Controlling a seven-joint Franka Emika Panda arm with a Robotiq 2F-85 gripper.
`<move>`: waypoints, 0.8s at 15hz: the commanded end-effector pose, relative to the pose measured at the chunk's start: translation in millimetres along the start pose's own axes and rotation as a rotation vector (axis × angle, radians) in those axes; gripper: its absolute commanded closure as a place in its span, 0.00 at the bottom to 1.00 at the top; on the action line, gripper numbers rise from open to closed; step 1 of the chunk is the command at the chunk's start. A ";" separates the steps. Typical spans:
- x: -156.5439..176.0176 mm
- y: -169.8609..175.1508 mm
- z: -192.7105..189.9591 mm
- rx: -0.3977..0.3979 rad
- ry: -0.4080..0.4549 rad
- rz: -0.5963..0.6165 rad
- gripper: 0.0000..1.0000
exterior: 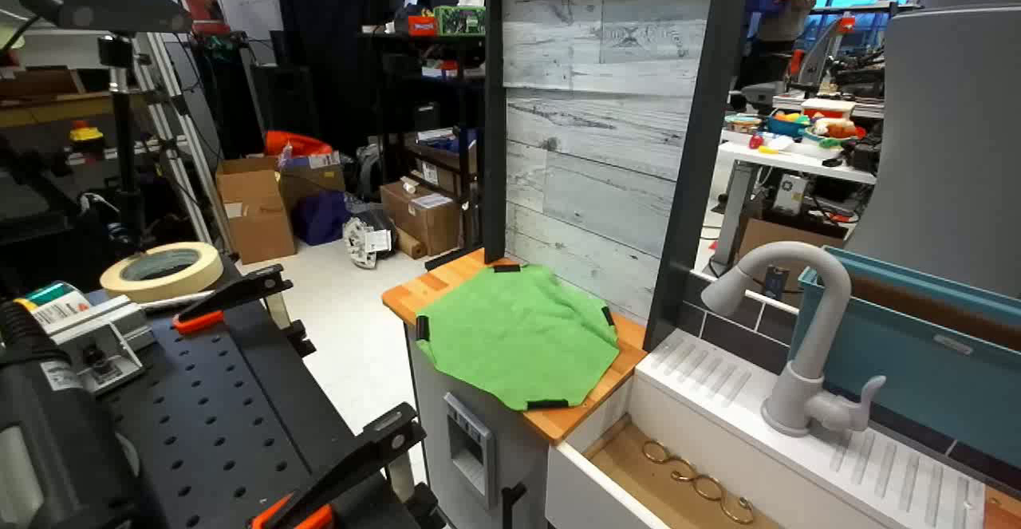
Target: Fold the towel once from right to left.
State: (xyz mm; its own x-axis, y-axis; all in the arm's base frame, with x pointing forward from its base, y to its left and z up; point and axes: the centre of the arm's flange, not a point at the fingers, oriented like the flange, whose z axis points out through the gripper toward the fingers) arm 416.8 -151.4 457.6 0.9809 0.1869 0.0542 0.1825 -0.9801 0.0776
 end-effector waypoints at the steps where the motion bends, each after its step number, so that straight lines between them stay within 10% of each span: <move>1: 0.0 0.0 -0.1 0.000 0.000 0.000 0.00; 12: 89.9 -74.1 132.8 -0.026 -0.253 0.371 0.00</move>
State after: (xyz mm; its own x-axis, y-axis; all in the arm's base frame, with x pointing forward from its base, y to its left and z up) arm 463.3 -95.2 357.3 0.9786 -0.1416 -0.1492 -0.1260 -0.9860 0.1092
